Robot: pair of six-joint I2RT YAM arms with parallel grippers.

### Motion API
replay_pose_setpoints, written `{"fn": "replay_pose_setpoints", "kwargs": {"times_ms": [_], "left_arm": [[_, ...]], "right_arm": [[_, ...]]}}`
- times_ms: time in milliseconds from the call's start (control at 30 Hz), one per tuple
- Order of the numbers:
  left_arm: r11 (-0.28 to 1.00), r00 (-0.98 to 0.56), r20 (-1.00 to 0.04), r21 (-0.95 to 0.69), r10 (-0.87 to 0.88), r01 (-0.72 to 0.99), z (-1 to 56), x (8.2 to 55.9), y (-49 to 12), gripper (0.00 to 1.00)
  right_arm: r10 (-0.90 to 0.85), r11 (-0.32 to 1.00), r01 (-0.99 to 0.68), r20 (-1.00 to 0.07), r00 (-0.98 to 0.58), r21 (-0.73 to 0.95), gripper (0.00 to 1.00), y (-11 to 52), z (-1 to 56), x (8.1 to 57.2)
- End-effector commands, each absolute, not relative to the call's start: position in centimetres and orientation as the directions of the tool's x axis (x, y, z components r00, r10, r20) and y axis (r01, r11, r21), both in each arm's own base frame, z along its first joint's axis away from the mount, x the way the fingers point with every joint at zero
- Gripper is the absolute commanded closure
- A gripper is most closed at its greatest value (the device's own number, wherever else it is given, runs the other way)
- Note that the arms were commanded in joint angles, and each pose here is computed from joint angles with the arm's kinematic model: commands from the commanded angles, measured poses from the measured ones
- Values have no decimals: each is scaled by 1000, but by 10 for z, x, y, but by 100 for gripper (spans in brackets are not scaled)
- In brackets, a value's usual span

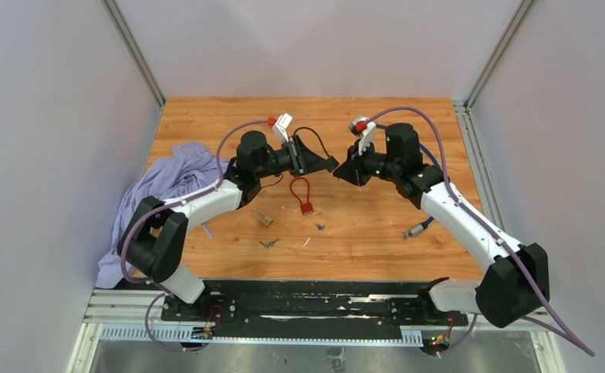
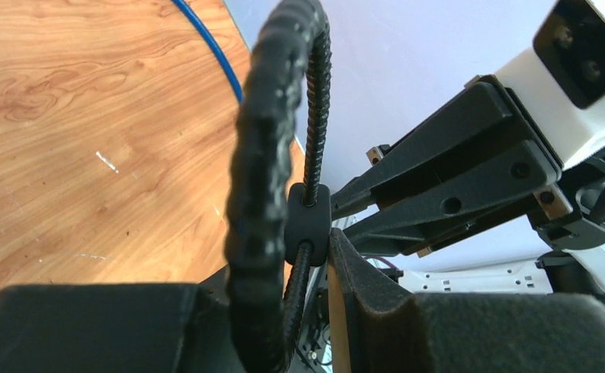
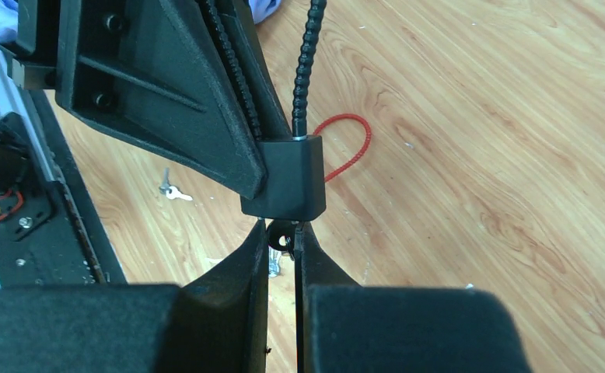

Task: Lock with the key
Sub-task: Lock the lock.

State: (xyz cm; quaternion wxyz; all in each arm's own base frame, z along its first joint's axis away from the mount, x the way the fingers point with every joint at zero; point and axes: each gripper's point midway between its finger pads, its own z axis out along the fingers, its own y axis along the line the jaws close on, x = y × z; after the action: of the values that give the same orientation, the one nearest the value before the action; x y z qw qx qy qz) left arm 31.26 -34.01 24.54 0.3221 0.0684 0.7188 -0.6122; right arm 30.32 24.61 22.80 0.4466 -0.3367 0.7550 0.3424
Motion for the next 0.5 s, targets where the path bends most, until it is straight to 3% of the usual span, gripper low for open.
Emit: {"fn": "replay_pose_setpoints", "kwargs": {"times_ms": [0, 333, 467], "left_arm": [[241, -777, -548, -836, -311, 493, 248, 317, -340, 100], [220, -716, -623, -782, -314, 584, 265, 315, -335, 100], [201, -701, -642, -765, -311, 611, 272, 312, -335, 100]], "right_arm": [[-268, 609, -791, -923, -276, 60, 99, 233, 237, 315], [-218, 488, -858, -930, -295, 158, 59, 235, 257, 290], [-151, 442, -860, -924, -351, 255, 52, 228, 264, 288]]}}
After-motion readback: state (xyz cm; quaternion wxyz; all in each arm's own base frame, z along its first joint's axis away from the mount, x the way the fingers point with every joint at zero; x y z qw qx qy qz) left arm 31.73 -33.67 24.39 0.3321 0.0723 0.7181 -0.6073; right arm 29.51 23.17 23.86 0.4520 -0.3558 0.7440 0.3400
